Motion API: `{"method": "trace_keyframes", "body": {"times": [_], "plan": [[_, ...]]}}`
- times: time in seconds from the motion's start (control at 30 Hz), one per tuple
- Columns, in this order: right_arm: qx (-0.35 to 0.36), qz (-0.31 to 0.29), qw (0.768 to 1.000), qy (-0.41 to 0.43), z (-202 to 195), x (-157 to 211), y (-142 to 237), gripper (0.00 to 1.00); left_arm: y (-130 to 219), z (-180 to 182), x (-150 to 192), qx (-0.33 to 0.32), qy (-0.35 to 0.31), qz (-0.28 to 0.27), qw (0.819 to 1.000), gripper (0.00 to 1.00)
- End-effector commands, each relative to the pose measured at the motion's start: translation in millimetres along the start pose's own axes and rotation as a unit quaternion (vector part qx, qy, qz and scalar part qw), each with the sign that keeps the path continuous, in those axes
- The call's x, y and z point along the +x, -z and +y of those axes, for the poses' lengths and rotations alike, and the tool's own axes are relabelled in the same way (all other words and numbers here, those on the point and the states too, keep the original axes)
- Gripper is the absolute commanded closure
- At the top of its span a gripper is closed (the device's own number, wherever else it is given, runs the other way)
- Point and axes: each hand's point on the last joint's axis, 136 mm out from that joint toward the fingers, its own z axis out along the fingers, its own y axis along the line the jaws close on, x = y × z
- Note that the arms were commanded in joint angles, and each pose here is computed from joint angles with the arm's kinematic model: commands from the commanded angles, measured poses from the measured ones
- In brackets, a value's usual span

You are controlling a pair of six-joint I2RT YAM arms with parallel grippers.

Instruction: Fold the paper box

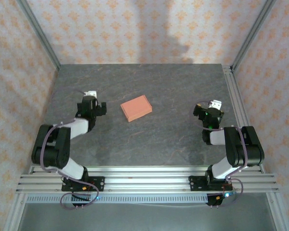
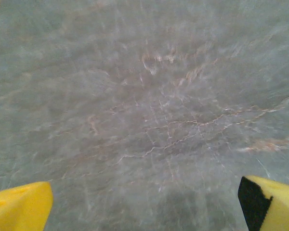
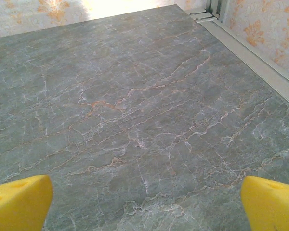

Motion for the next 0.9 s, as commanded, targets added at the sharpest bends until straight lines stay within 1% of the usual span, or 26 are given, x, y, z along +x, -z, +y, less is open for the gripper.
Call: {"method": "trace_keyframes", "body": {"times": [0.0,0.03,0.07,0.1,0.13,0.17,0.2,0.23,0.3,0.37,0.53,0.63,0.73,0.87], "plan": [[0.002,-0.020,1.000,-0.011,0,-13,-3,0.01,-50,-29,50,0.020,-0.068,0.256,0.964,0.00],[0.002,-0.020,1.000,-0.011,0,-13,-3,0.01,-51,-51,55,0.103,-0.059,0.304,0.945,0.00],[0.002,-0.020,1.000,-0.010,0,-12,-3,0.01,-45,-70,59,0.182,-0.063,0.302,0.934,0.01],[0.002,-0.020,1.000,-0.010,0,-13,-3,0.01,-42,-64,55,0.180,-0.048,0.277,0.943,0.00],[0.002,-0.019,1.000,-0.010,0,-12,-3,0.01,-36,-56,45,0.187,-0.025,0.236,0.953,0.00],[0.002,-0.020,1.000,-0.010,0,-13,-3,0.01,-30,-49,43,0.188,-0.005,0.206,0.960,0.00],[0.001,-0.019,1.000,-0.010,0,-12,-3,0.01,-25,-42,37,0.177,0.010,0.178,0.968,0.00],[0.000,-0.019,1.000,-0.010,1,-12,-3,0.01,-19,-37,31,0.164,0.006,0.153,0.974,0.00],[0.001,-0.018,1.000,-0.010,1,-12,-4,0.01,-11,-34,24,0.148,-0.007,0.122,0.981,0.00],[0.001,-0.018,1.000,-0.010,1,-12,-4,0.01,-11,-24,19,0.109,-0.008,0.093,0.990,0.00],[0.002,-0.019,1.000,-0.010,0,-12,-4,0.01,-8,-23,15,0.111,-0.008,0.079,0.991,0.00],[0.001,-0.018,1.000,-0.010,1,-12,-3,0.01,-4,-20,14,0.107,-0.002,0.061,0.992,0.00],[0.001,-0.019,1.000,-0.010,1,-13,-3,0.01,2,-4,13,0.072,0.021,0.030,0.997,0.00],[0.000,-0.018,1.000,-0.010,1,-12,-3,0.01,13,15,10,0.029,0.051,-0.010,0.998,0.00]]}}
